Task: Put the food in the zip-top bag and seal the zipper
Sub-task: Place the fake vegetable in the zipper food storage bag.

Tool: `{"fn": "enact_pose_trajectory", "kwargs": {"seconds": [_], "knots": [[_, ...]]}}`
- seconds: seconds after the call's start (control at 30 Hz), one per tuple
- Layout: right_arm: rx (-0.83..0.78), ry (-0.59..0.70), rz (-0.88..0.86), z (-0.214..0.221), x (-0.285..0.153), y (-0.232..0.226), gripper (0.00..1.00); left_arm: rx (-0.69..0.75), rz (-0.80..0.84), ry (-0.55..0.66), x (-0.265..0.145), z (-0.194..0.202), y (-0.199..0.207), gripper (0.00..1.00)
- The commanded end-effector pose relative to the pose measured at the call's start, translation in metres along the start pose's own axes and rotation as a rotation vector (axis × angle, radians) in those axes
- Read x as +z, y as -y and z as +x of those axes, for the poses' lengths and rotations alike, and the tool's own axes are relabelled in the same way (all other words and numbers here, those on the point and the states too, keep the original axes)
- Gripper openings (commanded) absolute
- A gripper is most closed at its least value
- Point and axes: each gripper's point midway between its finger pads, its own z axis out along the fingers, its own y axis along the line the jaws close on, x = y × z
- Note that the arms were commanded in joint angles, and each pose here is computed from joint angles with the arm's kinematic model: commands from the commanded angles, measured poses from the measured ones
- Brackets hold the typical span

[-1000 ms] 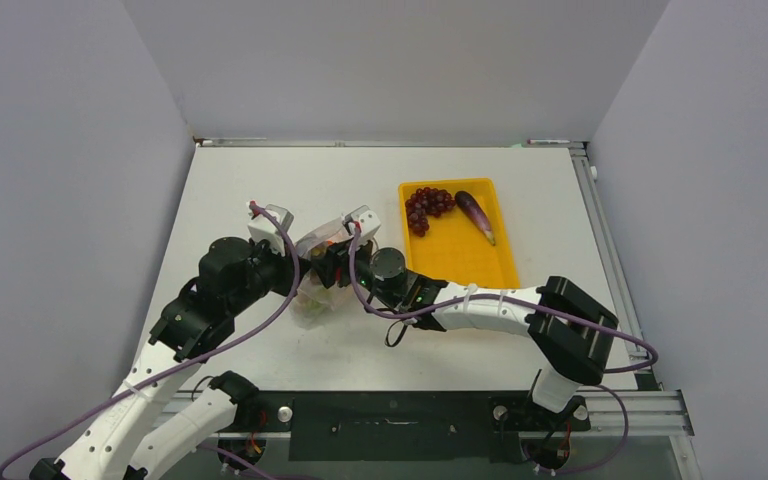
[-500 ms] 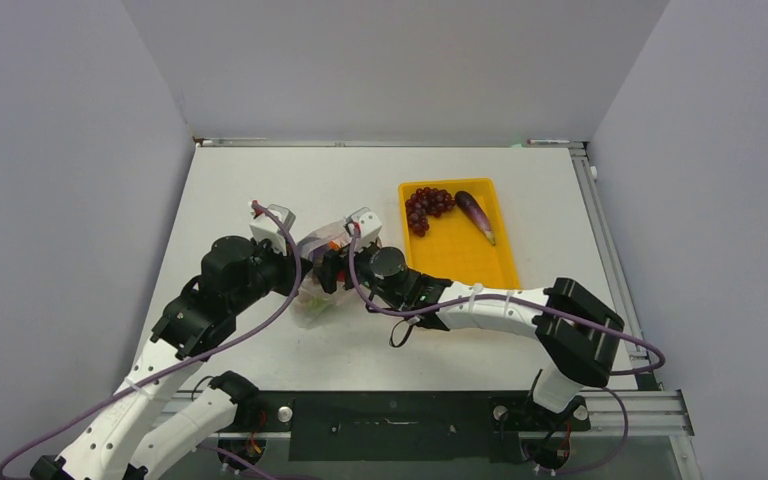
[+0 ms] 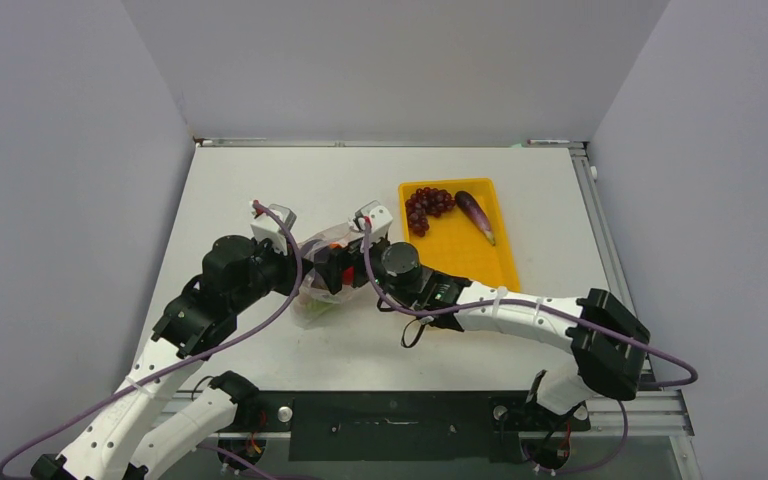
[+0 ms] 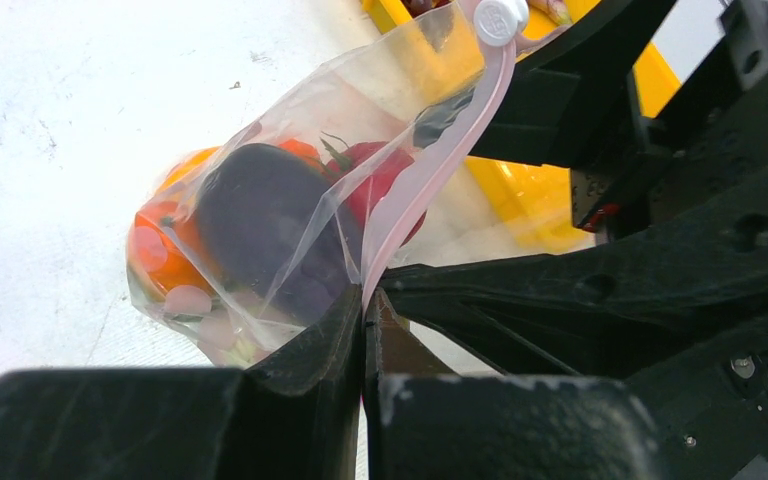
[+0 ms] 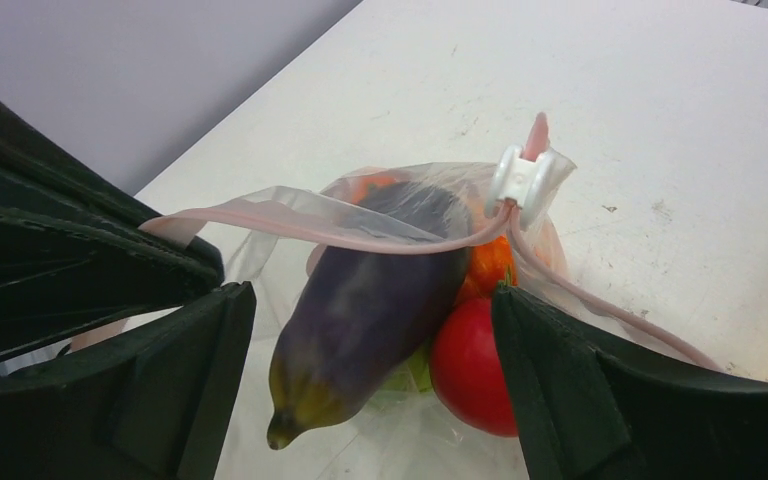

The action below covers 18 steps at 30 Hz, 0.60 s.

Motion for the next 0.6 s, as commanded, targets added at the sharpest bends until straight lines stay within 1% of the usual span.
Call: {"fn": "enact_pose_trajectory", "kwargs": {"seconds": [0.0,0.33,0.43,0.57], "knots": [[0.016,0.111,-0.041,-0.059,-0.019,-0.018,0.91,0.005,-0.001,0.046,0.0,-0.013,0.0,0.0],[0.043,0.164,-0.052,-0.094,-0.055,-0.021,0.9,0.004,-0.003,0.042,0.0,-0.012,0.0,0.0],[0.033,0.173,0.001,-0.102,-0.068,-0.011,0.9,0.004,-0.004,0.045,0.0,-0.013,0.0,0.0],[0.011,0.167,0.123,-0.106,-0.085,0.014,0.9,0.002,-0.004,0.049,-0.001,-0.014,0.0,0.0]]}}
